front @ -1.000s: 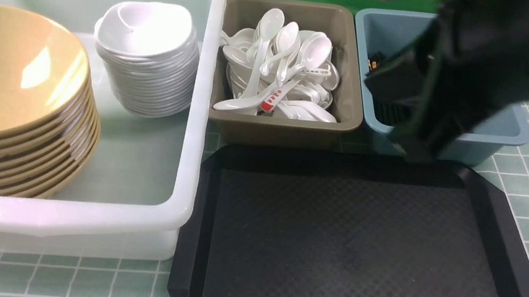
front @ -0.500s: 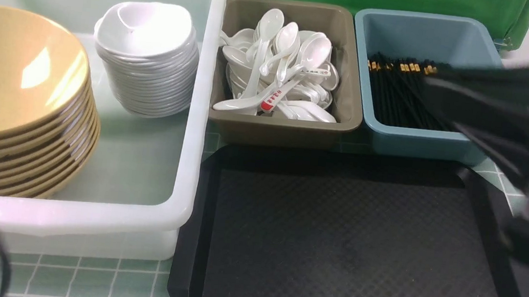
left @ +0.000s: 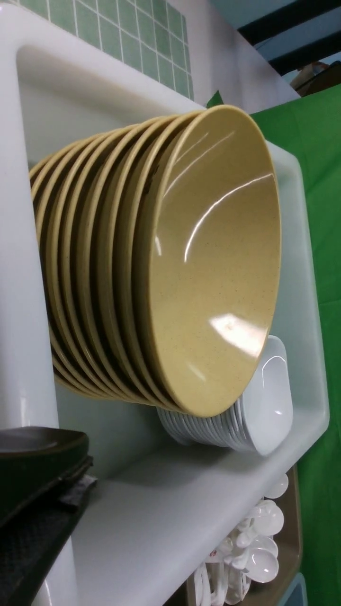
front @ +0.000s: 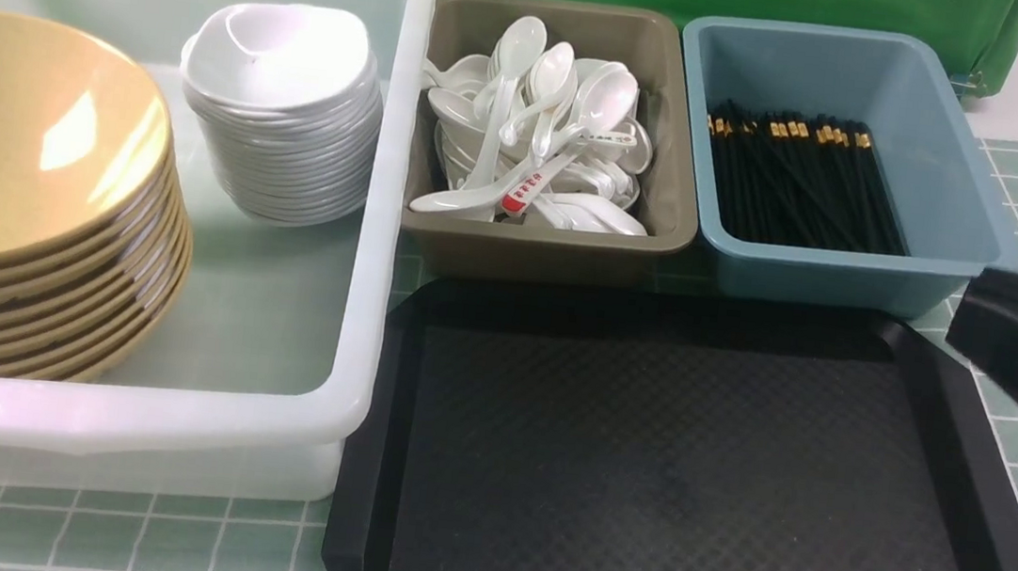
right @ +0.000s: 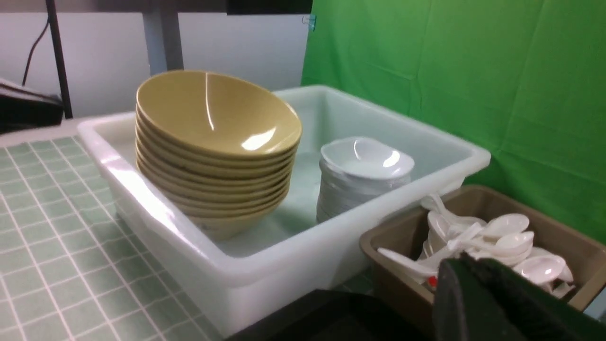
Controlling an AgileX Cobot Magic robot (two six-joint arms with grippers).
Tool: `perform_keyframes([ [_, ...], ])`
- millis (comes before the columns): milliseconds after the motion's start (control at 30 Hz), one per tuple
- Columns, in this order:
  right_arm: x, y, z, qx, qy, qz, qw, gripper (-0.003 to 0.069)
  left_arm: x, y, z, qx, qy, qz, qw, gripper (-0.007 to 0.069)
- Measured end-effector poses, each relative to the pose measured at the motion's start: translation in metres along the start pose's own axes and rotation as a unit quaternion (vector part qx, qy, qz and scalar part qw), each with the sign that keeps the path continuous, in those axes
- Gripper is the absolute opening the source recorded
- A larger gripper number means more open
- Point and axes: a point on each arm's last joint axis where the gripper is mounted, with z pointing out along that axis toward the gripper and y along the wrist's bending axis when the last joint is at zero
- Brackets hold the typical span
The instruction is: On blue table put chopsticks spoon bowls plates into blue grey white boxes.
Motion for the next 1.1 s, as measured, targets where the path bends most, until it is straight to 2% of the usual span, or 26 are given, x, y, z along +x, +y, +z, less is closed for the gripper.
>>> perform_keyframes([
  [567, 0.015, 0.002, 0.001, -0.005, 0.033, 0.001, 0.999, 0.0048, 0.000, 0.000, 0.000, 0.000, 0.001, 0.000, 1.000, -0.0008],
  [700, 0.030, 0.002, -0.006, 0.006, 0.027, 0.003, 1.000, 0.0048, 0.000, 0.000, 0.000, 0.000, 0.001, 0.000, 1.000, -0.0008],
  [833, 0.057, -0.009, -0.025, 0.083, -0.021, 0.015, 0.996, 0.0048, 0.004, 0.000, 0.002, 0.001, 0.009, -0.001, 1.000, -0.0008],
  [900, 0.077, -0.015, -0.037, 0.146, -0.041, 0.025, 0.988, 0.0048, 0.006, 0.000, 0.004, 0.002, 0.014, -0.001, 1.000, -0.0010],
  [1033, 0.112, -0.021, -0.055, 0.255, -0.043, 0.037, 0.965, 0.0048, 0.013, -0.001, 0.008, 0.003, 0.026, 0.001, 1.000, -0.0012],
  [1067, 0.130, -0.022, -0.060, 0.295, -0.030, 0.041, 0.954, 0.0048, 0.016, -0.001, 0.010, 0.004, 0.032, 0.000, 0.999, -0.0011],
  [1100, 0.137, -0.022, -0.062, 0.312, -0.030, 0.043, 0.949, 0.0048, 0.017, -0.001, 0.010, 0.005, 0.035, 0.000, 0.999, -0.0011],
])
